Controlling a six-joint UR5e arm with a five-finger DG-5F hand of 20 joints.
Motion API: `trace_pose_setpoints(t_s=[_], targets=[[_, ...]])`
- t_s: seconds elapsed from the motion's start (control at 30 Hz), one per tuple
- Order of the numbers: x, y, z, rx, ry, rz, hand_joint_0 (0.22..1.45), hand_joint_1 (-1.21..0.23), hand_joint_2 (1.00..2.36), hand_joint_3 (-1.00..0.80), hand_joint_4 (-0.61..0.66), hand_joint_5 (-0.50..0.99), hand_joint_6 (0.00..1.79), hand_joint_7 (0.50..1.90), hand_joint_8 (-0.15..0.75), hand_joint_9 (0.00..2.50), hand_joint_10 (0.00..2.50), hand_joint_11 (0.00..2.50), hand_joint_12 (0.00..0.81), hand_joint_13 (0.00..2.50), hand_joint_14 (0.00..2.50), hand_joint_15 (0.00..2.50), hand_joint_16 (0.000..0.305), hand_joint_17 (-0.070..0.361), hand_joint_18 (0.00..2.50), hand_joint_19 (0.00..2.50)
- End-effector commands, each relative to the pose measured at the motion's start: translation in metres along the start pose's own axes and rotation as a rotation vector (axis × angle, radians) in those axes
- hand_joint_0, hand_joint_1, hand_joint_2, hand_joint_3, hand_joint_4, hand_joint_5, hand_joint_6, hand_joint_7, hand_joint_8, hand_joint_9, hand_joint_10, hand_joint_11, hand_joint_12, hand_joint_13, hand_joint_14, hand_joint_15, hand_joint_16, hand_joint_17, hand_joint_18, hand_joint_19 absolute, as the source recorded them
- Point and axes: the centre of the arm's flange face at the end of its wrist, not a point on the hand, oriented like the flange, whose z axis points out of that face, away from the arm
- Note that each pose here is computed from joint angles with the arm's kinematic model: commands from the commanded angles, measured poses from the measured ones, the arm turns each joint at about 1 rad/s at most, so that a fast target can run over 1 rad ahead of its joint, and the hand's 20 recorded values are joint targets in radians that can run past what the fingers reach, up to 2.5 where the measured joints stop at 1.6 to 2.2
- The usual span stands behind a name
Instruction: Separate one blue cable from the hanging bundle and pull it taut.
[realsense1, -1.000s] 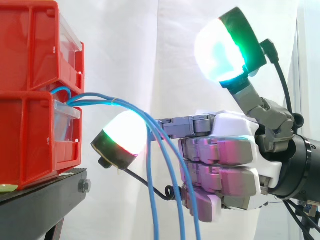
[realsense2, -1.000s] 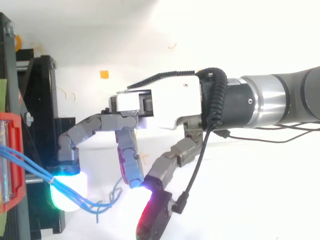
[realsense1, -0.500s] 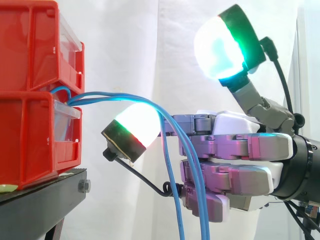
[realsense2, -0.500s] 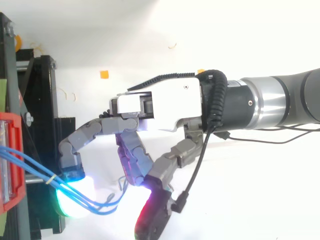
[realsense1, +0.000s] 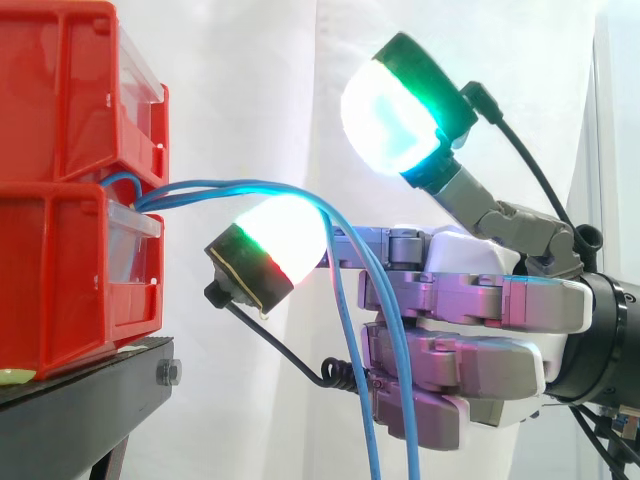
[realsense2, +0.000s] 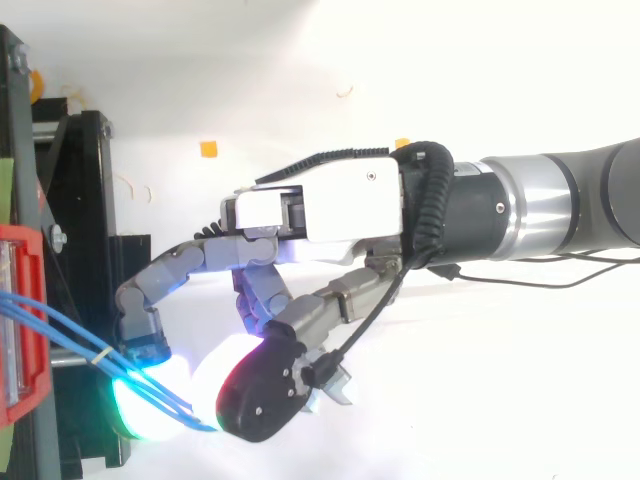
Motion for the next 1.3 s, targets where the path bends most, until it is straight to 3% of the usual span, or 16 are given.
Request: trace_pose_setpoints(t_s=[0.0, 0.23, 0.53, 0.6, 0.67, 0.73, 0.8, 0.93, 1.03, 1.27], targets=[[-0.0011, -0.001, -0.0005, 0.003, -0.001, 0.0, 0.61, -0.47, 1.0, -0.5, 0.07, 0.14, 0.5, 1.22, 0.085, 2.02, 0.01, 0.24, 0.255, 1.64, 0.02, 0.43, 0.063, 0.142, 1.61, 0.4], [0.0001, -0.0018, -0.0019, 0.007, 0.0, 0.0, 0.74, -0.7, 1.0, -0.49, 0.05, 0.14, 0.5, 1.21, 0.108, 2.01, 0.01, 0.29, 0.274, 1.63, 0.02, 0.44, 0.06, 0.136, 1.6, 0.44], [0.0006, -0.0105, -0.0098, 0.025, 0.002, 0.002, 0.75, -0.75, 1.01, -0.42, 0.03, 0.14, 0.5, 1.21, 0.114, 2.01, 0.02, 0.32, 0.265, 1.64, 0.02, 0.45, 0.061, 0.136, 1.61, 0.46], [0.0006, -0.0094, -0.0095, 0.024, 0.002, 0.002, 0.67, -0.69, 1.0, -0.5, 0.04, 0.14, 0.5, 1.22, 0.11, 2.0, 0.01, 0.28, 0.244, 1.64, 0.02, 0.46, 0.061, 0.137, 1.6, 0.49], [0.0006, -0.0098, -0.01, 0.024, 0.002, 0.002, 0.5, -0.46, 1.0, -0.5, 0.1, 0.14, 0.5, 1.26, 0.13, 1.97, 0.01, 0.18, 0.267, 1.64, 0.02, 0.41, 0.072, 0.162, 1.65, 0.43], [0.0006, -0.0098, -0.01, 0.024, 0.002, 0.002, 0.45, -0.35, 1.0, -0.49, 0.14, 0.14, 0.5, 1.27, 0.153, 1.94, 0.01, 0.1, 0.279, 1.64, 0.01, 0.38, 0.081, 0.181, 1.66, 0.38], [0.0006, -0.0098, -0.01, 0.024, 0.002, 0.002, 0.47, -0.51, 1.0, -0.47, 0.13, 0.14, 0.5, 1.26, 0.151, 1.91, 0.01, 0.1, 0.281, 1.57, 0.02, 0.37, 0.079, 0.178, 1.56, 0.39], [0.0006, -0.0098, -0.01, 0.024, 0.002, 0.002, 0.63, -0.73, 1.0, -0.49, 0.07, 0.14, 0.5, 1.27, 0.095, 1.91, 0.01, 0.13, 0.252, 1.51, 0.02, 0.39, 0.068, 0.153, 1.41, 0.45], [0.0005, -0.011, -0.0102, 0.025, 0.001, 0.002, 0.74, -0.77, 1.01, -0.39, 0.07, 0.15, 0.5, 1.25, 0.049, 1.93, 0.0, 0.11, 0.238, 1.47, 0.01, 0.34, 0.057, 0.129, 1.29, 0.49], [0.0, -0.0098, -0.01, 0.024, -0.004, 0.002, 0.76, -0.78, 1.02, -0.27, 0.1, 0.14, 0.5, 1.22, 0.065, 1.92, 0.0, 0.1, 0.241, 1.42, 0.01, 0.35, 0.055, 0.124, 1.24, 0.54]])
